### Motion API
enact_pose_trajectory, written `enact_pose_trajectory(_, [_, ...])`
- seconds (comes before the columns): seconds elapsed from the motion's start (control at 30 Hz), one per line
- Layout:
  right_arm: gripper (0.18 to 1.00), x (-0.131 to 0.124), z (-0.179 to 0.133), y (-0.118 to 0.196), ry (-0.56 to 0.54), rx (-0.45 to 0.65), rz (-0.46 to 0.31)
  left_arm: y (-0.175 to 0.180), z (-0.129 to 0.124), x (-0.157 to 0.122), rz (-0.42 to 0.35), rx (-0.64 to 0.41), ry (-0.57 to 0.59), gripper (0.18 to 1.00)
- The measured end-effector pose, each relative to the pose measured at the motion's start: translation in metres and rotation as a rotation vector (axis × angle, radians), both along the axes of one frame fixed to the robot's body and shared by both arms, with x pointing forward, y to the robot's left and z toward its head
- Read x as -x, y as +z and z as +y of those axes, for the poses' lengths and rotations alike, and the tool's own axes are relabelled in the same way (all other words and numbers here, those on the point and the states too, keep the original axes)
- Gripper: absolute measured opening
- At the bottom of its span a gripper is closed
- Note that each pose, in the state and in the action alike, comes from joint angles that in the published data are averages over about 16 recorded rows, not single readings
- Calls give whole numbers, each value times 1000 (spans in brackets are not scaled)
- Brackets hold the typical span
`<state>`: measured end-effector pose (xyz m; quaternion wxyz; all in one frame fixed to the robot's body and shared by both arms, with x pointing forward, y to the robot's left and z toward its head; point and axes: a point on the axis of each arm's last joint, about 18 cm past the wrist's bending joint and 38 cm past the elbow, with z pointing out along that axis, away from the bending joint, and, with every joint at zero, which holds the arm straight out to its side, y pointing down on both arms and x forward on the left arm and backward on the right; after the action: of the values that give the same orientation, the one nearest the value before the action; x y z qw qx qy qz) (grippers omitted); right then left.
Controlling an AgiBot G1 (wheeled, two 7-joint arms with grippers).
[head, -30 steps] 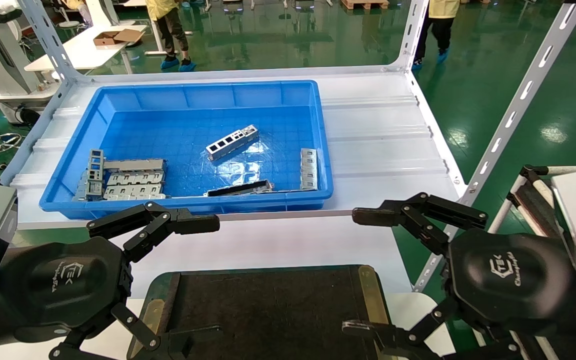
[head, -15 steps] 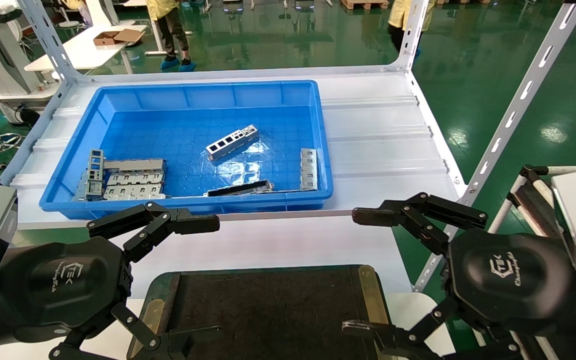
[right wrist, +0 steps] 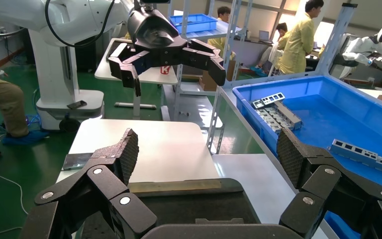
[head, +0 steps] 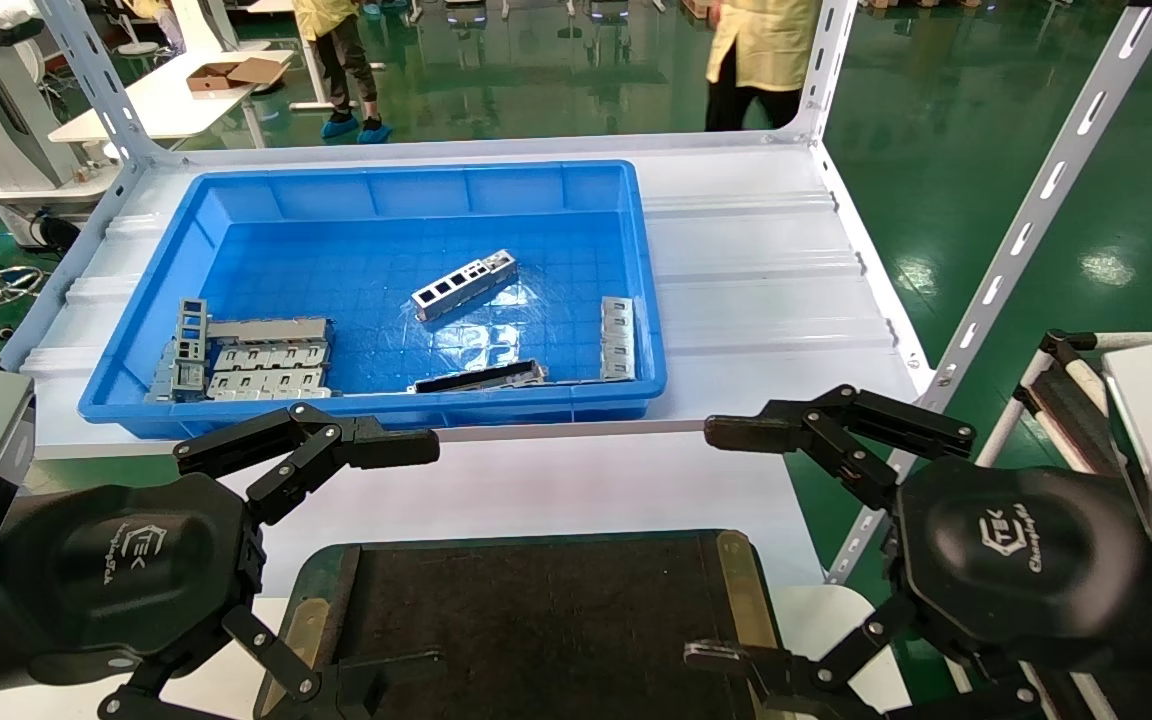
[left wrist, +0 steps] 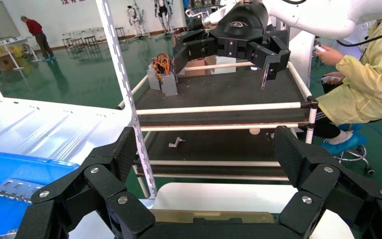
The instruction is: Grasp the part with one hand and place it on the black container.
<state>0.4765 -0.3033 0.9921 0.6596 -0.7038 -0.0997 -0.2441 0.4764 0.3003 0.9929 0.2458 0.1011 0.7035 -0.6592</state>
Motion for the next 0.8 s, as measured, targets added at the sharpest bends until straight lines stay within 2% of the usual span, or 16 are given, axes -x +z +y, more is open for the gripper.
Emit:
enact_pose_trajectory(0.47, [1001, 0, 0, 0, 0, 0, 0, 4, 0, -6, -17, -4, 27, 1001])
enact_pose_trajectory(0.8, [1001, 0, 0, 0, 0, 0, 0, 9, -6, -28, -53, -21, 94, 1001])
